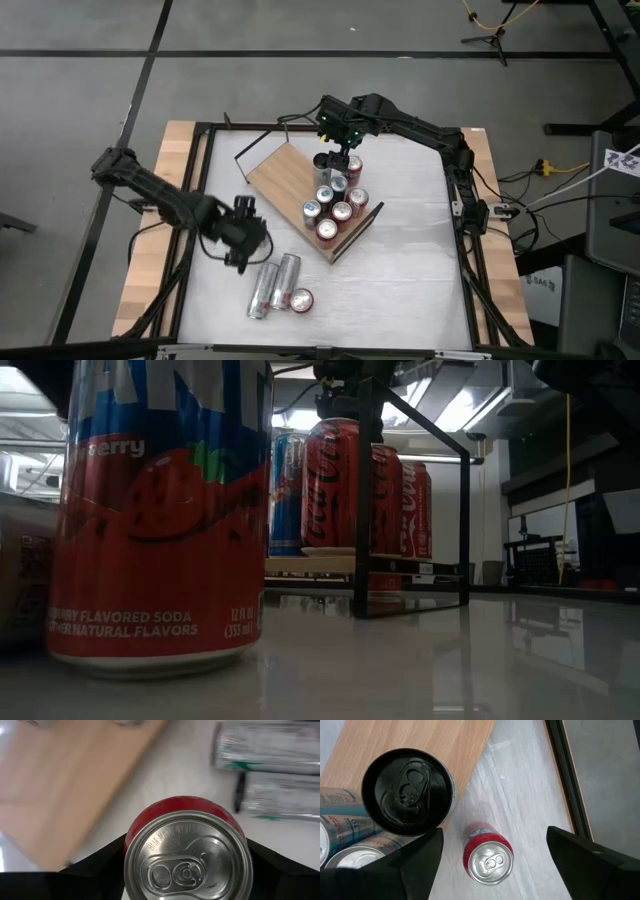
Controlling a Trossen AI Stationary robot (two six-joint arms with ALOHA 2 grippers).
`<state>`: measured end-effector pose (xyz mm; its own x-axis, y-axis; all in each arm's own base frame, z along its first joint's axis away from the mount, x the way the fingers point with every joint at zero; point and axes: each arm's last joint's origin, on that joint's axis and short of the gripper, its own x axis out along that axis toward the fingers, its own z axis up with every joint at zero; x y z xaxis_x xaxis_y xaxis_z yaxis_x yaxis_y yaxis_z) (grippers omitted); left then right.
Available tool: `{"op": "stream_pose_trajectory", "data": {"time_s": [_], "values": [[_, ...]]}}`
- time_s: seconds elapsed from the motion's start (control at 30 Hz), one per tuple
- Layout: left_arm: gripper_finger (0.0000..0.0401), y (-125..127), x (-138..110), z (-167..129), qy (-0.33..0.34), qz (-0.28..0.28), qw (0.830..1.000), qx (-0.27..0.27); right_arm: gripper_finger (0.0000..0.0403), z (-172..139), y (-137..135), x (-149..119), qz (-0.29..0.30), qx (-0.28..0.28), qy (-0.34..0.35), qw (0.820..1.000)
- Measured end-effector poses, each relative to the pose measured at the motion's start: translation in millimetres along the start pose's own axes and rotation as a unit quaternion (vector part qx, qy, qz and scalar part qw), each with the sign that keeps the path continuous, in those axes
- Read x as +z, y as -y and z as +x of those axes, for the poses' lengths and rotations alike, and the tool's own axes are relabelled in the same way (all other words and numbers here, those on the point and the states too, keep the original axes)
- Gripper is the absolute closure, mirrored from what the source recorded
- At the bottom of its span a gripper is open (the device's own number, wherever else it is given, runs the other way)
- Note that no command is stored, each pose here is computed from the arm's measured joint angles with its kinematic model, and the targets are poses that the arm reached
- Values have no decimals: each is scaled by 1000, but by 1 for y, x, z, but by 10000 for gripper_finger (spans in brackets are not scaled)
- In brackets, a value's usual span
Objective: Place canned beverage on shelf
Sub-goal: Put the bottom left red soda can on the shelf
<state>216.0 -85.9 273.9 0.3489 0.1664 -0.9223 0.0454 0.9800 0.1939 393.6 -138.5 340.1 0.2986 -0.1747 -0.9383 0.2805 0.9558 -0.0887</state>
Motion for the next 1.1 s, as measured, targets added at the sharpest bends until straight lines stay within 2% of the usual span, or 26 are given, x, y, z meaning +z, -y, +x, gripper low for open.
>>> {"op": "stream_pose_trajectory", "data": {"time_s": [0.33, 0.5, 0.73, 0.93, 1.1], "values": [[119, -74, 6, 10, -15, 64, 997, 51, 56, 0, 0, 0, 0, 0, 0, 1000], [115, -103, 14, 15, 18, 74, 995, 66, 56, 0, 0, -1, 0, 0, -6, 1000], [113, -135, 16, 18, 54, 87, 993, 63, 56, 0, 0, -8, -3, 2, -43, 999], [112, -157, 8, 20, 45, 72, 994, 69, 56, -1, 0, -10, -4, 3, -53, 999], [111, -168, 4, 21, 60, 53, 996, 33, 56, -1, 0, -10, -4, 2, -53, 999]]}}
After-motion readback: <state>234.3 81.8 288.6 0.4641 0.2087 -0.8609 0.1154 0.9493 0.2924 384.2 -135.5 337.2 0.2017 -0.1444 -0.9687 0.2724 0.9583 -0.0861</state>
